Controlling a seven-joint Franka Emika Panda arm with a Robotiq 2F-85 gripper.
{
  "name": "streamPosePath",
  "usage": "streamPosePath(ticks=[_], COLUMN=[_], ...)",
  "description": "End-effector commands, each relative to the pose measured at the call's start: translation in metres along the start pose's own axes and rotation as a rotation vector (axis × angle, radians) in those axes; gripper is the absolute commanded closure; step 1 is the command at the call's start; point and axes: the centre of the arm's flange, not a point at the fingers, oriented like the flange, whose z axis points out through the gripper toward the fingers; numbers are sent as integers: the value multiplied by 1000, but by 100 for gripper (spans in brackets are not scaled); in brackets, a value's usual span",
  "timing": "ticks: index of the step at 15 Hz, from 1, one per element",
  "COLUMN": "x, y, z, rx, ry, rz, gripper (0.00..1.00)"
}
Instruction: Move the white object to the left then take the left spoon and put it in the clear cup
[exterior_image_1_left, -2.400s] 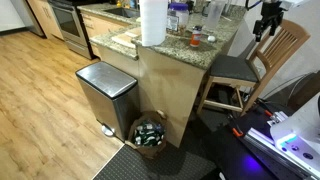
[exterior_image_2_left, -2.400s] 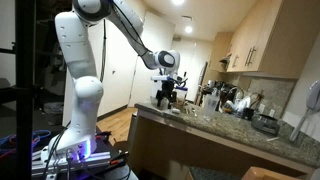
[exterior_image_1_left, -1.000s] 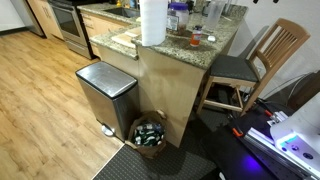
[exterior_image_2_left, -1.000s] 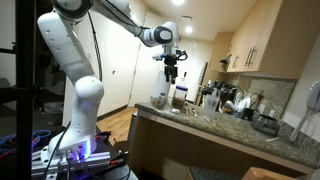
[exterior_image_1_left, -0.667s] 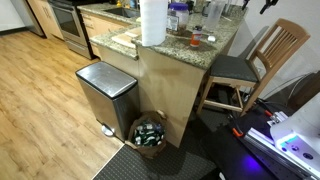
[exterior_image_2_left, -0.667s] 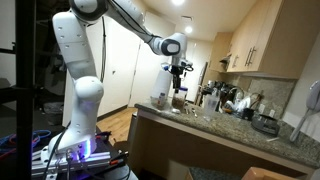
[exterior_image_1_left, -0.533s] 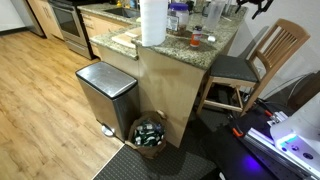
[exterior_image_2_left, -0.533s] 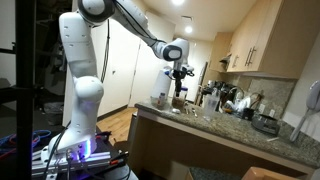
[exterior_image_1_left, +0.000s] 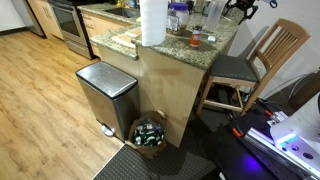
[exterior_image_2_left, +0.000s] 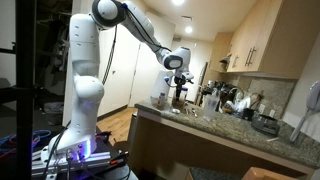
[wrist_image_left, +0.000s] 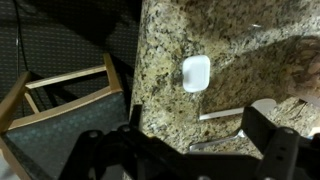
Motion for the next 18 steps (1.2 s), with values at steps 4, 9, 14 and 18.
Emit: streamPosePath(ticks=[4, 9, 14, 18], x=[7, 13, 2, -1], y=[-17, -23, -16, -19], z=[40, 88, 74, 96], rx=[16, -4, -18, 9], ry=[10, 0, -2, 6], rz=[-4, 9, -5, -22], gripper=[0, 0, 0, 0])
